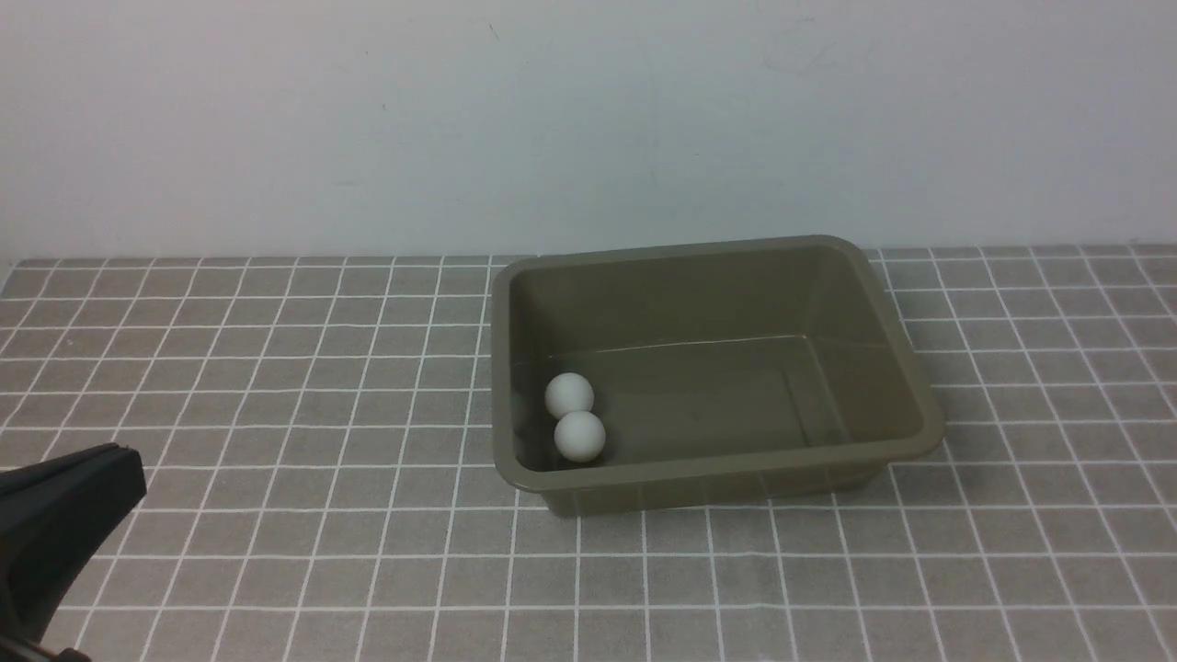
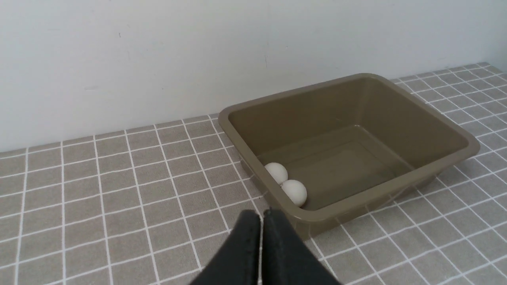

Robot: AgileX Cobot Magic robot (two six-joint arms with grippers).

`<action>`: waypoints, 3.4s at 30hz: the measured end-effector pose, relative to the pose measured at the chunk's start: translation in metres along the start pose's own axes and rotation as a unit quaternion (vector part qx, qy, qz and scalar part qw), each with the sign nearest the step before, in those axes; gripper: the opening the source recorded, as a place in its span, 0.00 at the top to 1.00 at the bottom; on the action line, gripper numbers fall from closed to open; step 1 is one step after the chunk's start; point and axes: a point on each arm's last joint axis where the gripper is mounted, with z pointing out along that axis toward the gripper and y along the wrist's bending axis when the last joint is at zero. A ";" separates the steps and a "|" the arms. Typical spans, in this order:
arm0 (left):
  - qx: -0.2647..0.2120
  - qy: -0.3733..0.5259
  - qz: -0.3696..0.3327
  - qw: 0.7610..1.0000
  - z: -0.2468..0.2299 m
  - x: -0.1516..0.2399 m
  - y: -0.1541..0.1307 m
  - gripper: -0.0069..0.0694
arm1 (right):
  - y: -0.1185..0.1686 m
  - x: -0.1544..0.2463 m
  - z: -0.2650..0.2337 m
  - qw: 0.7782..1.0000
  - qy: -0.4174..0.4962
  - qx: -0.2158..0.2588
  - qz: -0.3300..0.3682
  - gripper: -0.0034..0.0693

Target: Put the table tennis balls into the box on the grey coffee tablecloth.

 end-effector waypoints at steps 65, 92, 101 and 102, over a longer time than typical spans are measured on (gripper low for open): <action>-0.185 0.014 0.037 0.982 0.005 0.146 0.037 0.92 | -0.046 0.132 -0.006 0.955 0.210 0.195 -0.075 0.97; -0.185 0.014 0.037 0.982 0.005 0.146 0.037 0.92 | -0.046 0.132 -0.006 0.955 0.209 0.195 -0.076 0.97; -0.185 0.014 0.037 0.982 0.005 0.146 0.037 0.92 | -0.046 0.132 -0.006 0.955 0.209 0.195 -0.076 0.97; -0.185 0.014 0.037 0.982 0.005 0.146 0.037 0.92 | -0.046 0.132 -0.006 0.955 0.209 0.195 -0.076 0.97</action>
